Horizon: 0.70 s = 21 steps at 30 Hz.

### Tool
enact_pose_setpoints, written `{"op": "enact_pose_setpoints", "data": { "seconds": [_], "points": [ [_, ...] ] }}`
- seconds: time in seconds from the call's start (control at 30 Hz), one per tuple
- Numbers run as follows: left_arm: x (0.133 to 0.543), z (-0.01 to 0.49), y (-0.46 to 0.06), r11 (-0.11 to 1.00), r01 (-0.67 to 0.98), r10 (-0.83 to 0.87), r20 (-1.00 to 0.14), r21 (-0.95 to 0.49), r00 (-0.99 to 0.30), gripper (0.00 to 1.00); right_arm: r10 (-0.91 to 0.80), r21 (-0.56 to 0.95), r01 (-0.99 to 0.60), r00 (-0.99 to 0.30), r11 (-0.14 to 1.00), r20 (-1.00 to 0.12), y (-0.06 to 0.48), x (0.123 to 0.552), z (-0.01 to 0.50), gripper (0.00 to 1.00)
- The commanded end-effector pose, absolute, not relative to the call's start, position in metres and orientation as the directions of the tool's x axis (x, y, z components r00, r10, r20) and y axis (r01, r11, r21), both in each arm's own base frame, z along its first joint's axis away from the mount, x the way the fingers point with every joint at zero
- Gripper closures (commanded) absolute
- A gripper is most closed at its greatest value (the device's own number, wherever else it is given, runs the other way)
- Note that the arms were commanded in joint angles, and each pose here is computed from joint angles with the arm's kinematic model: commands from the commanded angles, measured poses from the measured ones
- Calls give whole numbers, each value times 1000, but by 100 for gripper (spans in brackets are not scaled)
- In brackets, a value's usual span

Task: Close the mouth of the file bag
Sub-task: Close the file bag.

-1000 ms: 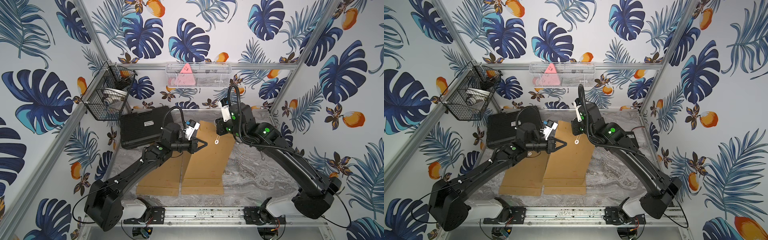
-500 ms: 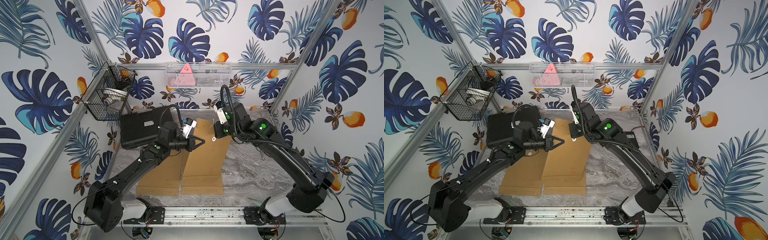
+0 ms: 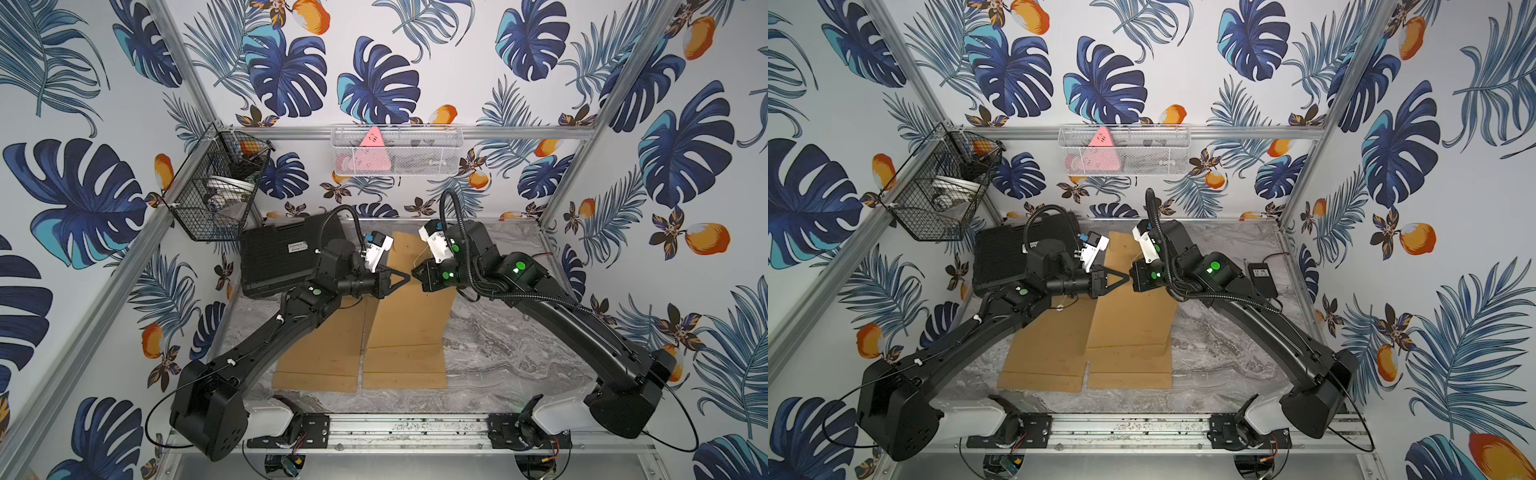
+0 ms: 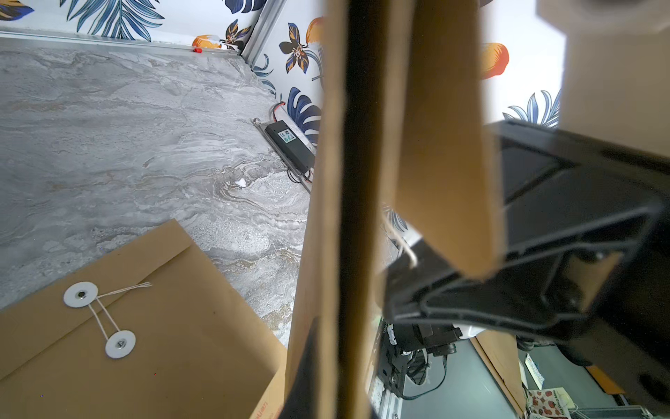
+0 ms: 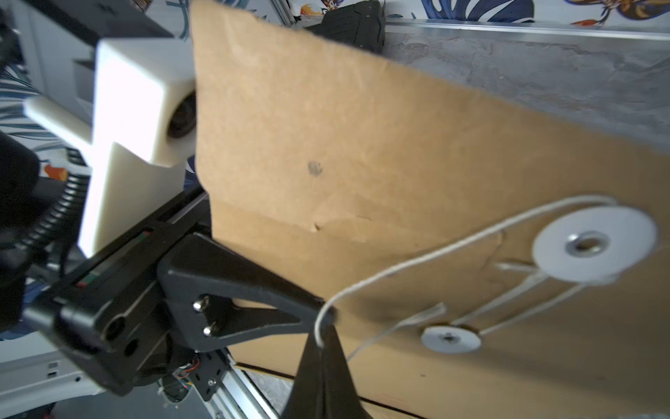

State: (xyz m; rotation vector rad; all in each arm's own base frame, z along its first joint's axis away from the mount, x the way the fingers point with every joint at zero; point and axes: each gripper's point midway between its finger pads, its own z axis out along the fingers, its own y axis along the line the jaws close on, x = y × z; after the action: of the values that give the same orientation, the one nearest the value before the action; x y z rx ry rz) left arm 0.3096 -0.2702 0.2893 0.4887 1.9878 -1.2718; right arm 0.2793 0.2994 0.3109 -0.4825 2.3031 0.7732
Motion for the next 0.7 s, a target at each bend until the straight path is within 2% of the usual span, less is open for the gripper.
{"op": "enact_pose_setpoints", "data": {
  "seconds": [0.0, 0.67],
  "points": [
    [313, 309, -270, 422, 690, -84, -783, -588, -617, 100, -48, 484, -526, -711, 699, -702, 309, 279, 326, 100],
    [314, 325, -272, 399, 711, -98, -798, -578, -594, 100, 188, 713, -395, -786, 579, -588, 286, 289, 302, 100]
  ]
}}
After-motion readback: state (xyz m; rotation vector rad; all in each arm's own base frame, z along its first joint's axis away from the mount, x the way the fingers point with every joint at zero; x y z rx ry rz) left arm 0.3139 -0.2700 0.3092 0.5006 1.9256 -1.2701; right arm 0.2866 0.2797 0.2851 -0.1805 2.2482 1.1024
